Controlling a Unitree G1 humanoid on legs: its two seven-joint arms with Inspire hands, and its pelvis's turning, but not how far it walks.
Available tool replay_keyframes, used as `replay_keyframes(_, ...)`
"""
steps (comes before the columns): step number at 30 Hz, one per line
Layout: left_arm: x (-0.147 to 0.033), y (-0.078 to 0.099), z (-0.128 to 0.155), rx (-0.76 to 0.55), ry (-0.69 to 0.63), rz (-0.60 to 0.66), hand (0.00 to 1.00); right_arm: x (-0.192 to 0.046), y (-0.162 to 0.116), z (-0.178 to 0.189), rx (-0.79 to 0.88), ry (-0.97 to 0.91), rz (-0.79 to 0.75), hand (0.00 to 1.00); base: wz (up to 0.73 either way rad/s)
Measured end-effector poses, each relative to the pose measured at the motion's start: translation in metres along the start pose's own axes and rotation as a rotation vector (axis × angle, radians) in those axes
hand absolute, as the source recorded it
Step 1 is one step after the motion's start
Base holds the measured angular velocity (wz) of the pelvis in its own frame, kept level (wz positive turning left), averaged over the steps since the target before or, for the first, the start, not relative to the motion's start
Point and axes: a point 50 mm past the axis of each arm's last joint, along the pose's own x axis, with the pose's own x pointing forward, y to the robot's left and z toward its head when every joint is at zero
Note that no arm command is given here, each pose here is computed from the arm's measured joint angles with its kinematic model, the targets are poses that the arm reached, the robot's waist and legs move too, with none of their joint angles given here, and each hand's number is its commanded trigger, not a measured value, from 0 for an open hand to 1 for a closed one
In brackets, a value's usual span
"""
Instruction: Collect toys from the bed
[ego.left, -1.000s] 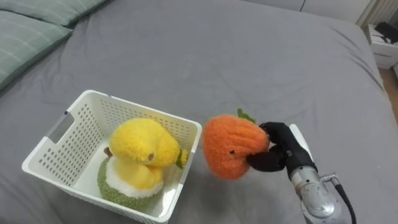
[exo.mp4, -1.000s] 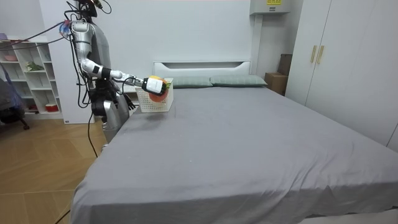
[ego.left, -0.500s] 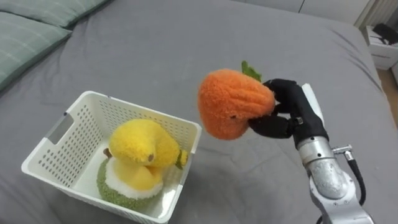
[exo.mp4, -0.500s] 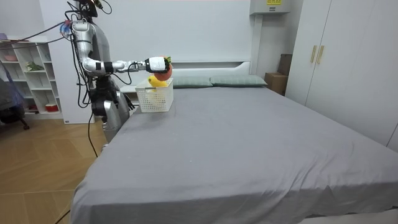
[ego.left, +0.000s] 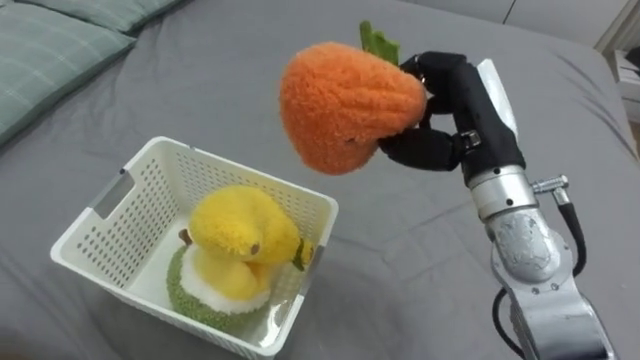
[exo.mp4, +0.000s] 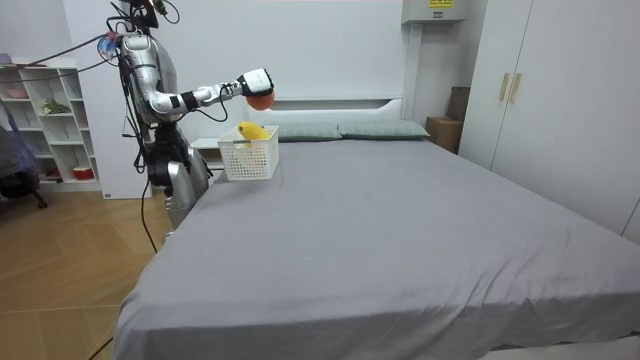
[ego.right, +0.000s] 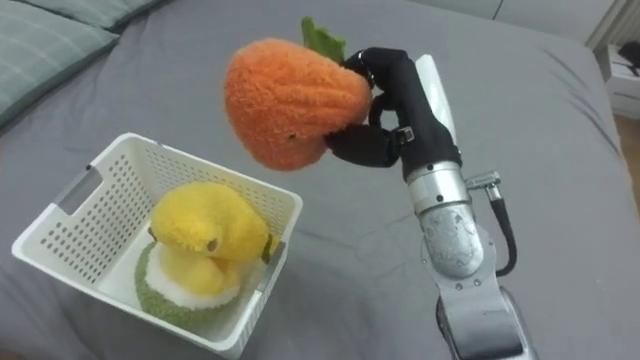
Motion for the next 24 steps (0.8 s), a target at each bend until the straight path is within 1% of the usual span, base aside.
replay_keyframes(5, 0.0, 0.0, -0.006, 0.013, 0.042, -0.003, 0.0, 0.003, 0.018, 0.013, 0.025, -0.033, 0.08, 1.0, 0.01)
replay_keyframes(7, 0.0, 0.001, -0.005, 0.017, 0.043, -0.002, 0.0, 0.005, 0.026, 0.018, 0.042, -0.054, 0.109, 1.0, 0.0)
replay_keyframes(12, 0.001, -0.001, 0.002, 0.048, 0.035, -0.011, 0.0, 0.011, 0.036, 0.028, 0.053, -0.079, 0.174, 1.0, 0.04)
replay_keyframes(13, 0.002, -0.001, 0.003, 0.05, 0.032, -0.012, 0.0, 0.012, 0.037, 0.03, 0.053, -0.085, 0.18, 0.95, 0.13)
replay_keyframes(14, 0.002, -0.001, 0.006, 0.05, 0.027, -0.012, 0.0, 0.014, 0.038, 0.032, 0.052, -0.096, 0.188, 0.58, 0.13)
replay_keyframes(15, 0.003, -0.001, 0.008, 0.05, 0.026, -0.011, 0.0, 0.015, 0.039, 0.034, 0.05, -0.104, 0.196, 0.33, 0.12)
replay_keyframes(16, 0.003, -0.001, 0.008, 0.05, 0.027, -0.011, 0.0, 0.016, 0.04, 0.035, 0.049, -0.105, 0.202, 0.25, 0.08)
replay_keyframes(17, 0.003, -0.001, 0.009, 0.051, 0.026, -0.01, 0.0, 0.016, 0.043, 0.036, 0.048, -0.103, 0.217, 0.02, 0.04)
replay_keyframes(18, 0.003, -0.001, 0.01, 0.05, 0.024, -0.009, 0.0, 0.016, 0.046, 0.036, 0.049, -0.099, 0.234, 0.0, 0.04)
replay_keyframes(24, 0.003, 0.0, 0.011, 0.073, 0.028, -0.004, 0.0, 0.014, 0.057, 0.028, 0.009, -0.05, 0.293, 0.0, 0.01)
